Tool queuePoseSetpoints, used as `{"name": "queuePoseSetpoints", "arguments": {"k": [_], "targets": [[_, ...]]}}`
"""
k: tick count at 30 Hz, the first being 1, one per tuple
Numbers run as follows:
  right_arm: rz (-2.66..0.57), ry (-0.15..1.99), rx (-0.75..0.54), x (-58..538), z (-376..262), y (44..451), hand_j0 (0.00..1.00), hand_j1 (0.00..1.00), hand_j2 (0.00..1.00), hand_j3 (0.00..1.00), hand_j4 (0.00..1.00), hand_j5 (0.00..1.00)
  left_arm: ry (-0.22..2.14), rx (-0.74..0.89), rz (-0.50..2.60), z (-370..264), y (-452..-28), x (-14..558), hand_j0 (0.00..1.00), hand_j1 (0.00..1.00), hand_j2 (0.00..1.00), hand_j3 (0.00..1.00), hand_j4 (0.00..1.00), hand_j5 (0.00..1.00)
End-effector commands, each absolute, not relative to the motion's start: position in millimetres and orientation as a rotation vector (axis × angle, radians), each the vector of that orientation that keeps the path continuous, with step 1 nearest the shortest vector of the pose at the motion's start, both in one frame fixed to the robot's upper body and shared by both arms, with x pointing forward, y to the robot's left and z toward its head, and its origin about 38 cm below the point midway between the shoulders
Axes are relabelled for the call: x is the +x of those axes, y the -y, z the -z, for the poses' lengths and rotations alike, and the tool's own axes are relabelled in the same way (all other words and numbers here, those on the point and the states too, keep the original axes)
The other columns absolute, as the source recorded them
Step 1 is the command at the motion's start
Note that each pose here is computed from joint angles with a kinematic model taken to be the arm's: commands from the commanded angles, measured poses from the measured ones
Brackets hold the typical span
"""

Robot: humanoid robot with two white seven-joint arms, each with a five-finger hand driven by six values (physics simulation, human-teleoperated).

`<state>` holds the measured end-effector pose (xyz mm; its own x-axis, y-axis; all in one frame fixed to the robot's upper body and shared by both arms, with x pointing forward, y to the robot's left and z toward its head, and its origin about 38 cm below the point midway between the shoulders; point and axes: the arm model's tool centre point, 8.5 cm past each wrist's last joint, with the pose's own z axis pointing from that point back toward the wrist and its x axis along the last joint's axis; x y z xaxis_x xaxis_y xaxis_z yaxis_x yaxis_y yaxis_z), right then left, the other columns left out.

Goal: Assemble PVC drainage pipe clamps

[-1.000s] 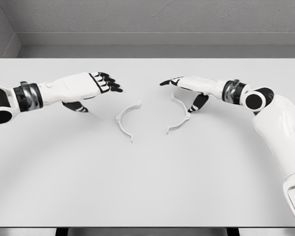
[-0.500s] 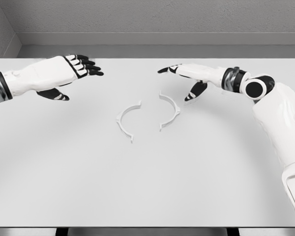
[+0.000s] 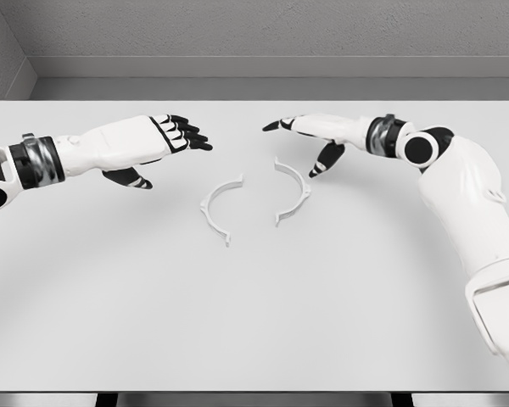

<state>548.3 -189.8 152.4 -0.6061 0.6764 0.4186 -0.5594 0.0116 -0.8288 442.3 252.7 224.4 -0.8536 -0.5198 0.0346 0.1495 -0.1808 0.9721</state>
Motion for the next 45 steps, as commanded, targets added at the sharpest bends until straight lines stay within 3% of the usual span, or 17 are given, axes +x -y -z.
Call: {"name": "queuePoseSetpoints", "arguments": {"k": [1,10,13,14,15,16,21,30,33,45], "targets": [[-1.729,1.386,-0.119,548,-150,188,1.0,1.0,1.0,1.0,1.0,1.0,1.661,0.424,2.07,-225,-253,443,1.0,1.0,1.0,1.0,1.0,1.0],[-1.732,1.396,-0.116,549,-153,183,1.0,1.0,1.0,1.0,1.0,1.0,1.655,0.433,2.071,-227,-257,443,1.0,1.0,1.0,1.0,1.0,1.0],[-1.741,1.396,-0.11,549,-152,177,1.0,1.0,1.0,1.0,1.0,1.0,1.716,0.482,1.997,-279,-287,444,1.0,1.0,1.0,1.0,1.0,1.0],[-1.751,1.386,-0.115,548,-150,176,1.0,1.0,1.0,1.0,1.0,1.0,1.74,0.395,1.953,-297,-290,443,1.0,1.0,1.0,1.0,1.0,1.0],[-1.751,1.386,-0.115,548,-150,176,1.0,1.0,1.0,1.0,1.0,1.0,1.72,0.171,1.93,-298,-288,436,1.0,1.0,1.0,1.0,1.0,1.0],[-1.751,1.386,-0.115,548,-150,176,1.0,1.0,1.0,1.0,1.0,1.0,1.776,0.13,1.897,-308,-284,434,1.0,1.0,1.0,1.0,1.0,1.0],[-1.748,1.392,-0.12,549,-153,177,1.0,1.0,1.0,1.0,1.0,1.0,1.765,0.26,1.942,-344,-302,434,1.0,1.0,1.0,1.0,1.0,1.0],[-1.73,1.383,-0.135,559,-164,182,1.0,1.0,1.0,1.0,1.0,1.0,1.584,0.348,1.988,-326,-337,428,1.0,1.0,1.0,1.0,1.0,1.0],[-1.725,1.337,-0.105,560,-153,174,1.0,1.0,1.0,1.0,1.0,1.0,1.614,0.279,1.985,-306,-317,430,1.0,1.0,1.0,1.0,1.0,1.0],[-1.697,1.301,-0.078,560,-142,176,1.0,1.0,1.0,1.0,1.0,1.0,1.532,0.256,2.036,-293,-322,420,1.0,1.0,1.0,1.0,1.0,1.0]]}}
